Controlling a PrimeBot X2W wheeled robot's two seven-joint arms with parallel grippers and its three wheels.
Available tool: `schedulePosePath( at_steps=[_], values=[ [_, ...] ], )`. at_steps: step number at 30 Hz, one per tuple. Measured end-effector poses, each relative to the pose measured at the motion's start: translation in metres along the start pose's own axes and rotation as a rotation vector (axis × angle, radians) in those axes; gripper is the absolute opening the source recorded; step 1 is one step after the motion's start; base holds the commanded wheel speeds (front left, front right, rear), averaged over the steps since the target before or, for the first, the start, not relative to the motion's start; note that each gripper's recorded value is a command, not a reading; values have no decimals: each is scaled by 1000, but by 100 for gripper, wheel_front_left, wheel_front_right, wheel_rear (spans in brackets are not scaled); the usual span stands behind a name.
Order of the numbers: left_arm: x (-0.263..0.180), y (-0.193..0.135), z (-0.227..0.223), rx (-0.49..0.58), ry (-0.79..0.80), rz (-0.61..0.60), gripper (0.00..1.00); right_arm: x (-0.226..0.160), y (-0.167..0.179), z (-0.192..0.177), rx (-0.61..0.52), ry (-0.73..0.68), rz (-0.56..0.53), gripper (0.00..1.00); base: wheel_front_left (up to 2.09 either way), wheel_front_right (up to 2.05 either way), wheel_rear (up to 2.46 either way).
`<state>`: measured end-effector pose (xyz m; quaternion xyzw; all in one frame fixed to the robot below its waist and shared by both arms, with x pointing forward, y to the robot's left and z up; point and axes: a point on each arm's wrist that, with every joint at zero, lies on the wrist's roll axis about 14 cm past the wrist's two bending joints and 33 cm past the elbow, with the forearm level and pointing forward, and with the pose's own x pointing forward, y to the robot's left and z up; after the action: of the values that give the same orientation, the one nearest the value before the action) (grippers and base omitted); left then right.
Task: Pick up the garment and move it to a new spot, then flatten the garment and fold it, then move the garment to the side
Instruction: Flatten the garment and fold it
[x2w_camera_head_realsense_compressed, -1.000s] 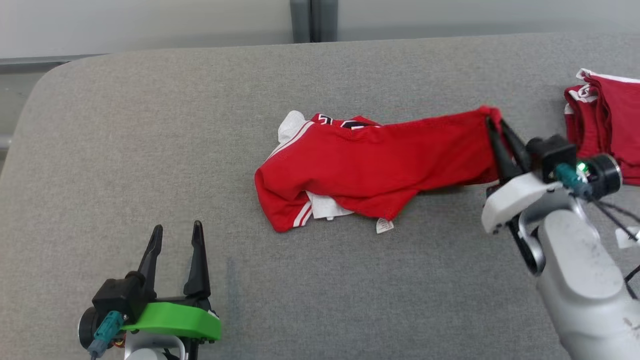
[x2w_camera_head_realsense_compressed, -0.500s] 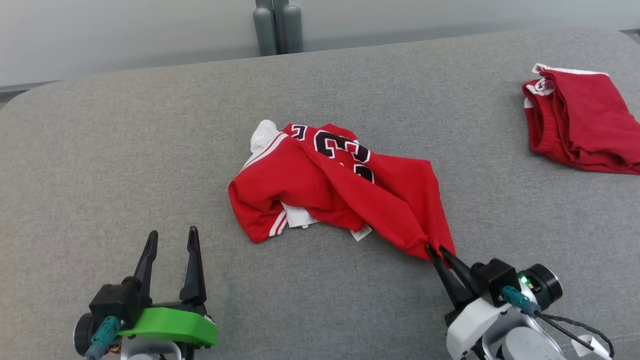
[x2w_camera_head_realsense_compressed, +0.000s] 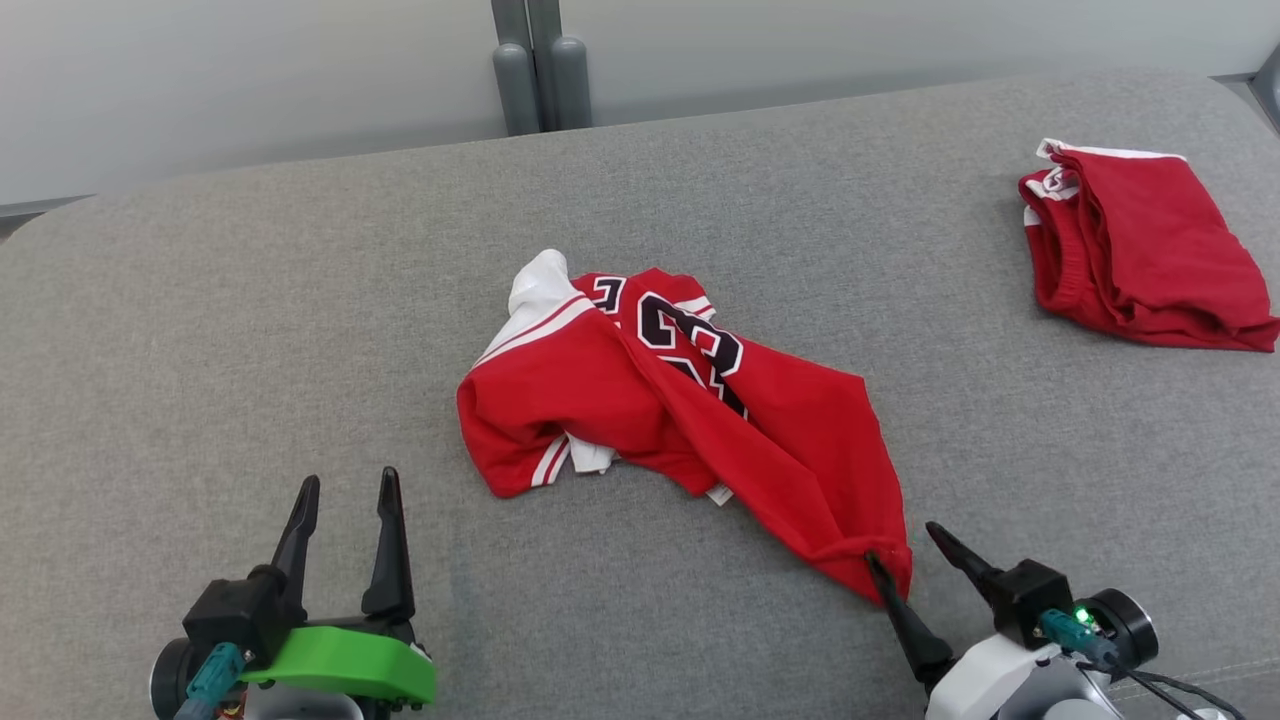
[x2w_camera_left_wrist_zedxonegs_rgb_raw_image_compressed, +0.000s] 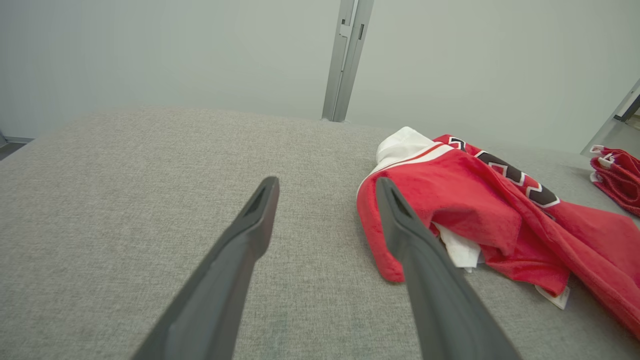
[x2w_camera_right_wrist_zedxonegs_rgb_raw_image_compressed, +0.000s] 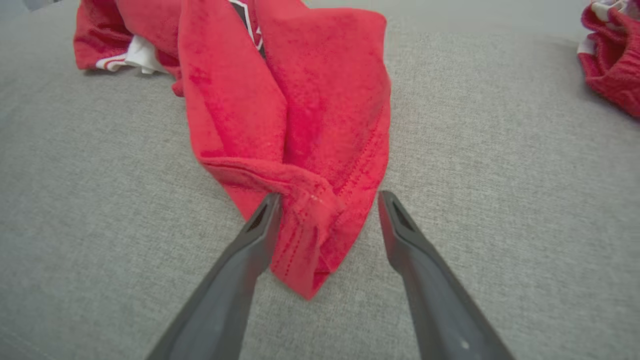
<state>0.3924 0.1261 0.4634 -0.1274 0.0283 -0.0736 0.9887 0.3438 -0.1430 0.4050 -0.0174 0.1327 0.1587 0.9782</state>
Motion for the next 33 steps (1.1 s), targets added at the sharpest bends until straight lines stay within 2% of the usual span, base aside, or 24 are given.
schedulePosePath(
  at_steps=[6,10,13,17,21,27,33],
  values=[
    [-2,2,4,2,-11,6,100,-1,-19,37,71,-127,-55,100,0,0,0],
    [-6,5,7,1,-20,16,100,-1,-38,68,38,-214,-81,100,0,0,0],
    [-9,8,9,1,-24,27,100,9,-35,90,27,-260,-60,100,0,0,0],
    [-14,14,11,-2,-32,51,100,33,-12,114,0,-295,20,100,0,0,0],
    [-19,25,17,0,-48,87,100,64,28,128,-24,-296,142,100,0,0,0],
    [-31,47,22,-2,-62,166,100,111,78,124,-25,-216,276,100,0,0,0],
    [-47,70,24,-6,-66,254,100,145,105,108,-41,-127,339,100,0,0,0]
  ],
)
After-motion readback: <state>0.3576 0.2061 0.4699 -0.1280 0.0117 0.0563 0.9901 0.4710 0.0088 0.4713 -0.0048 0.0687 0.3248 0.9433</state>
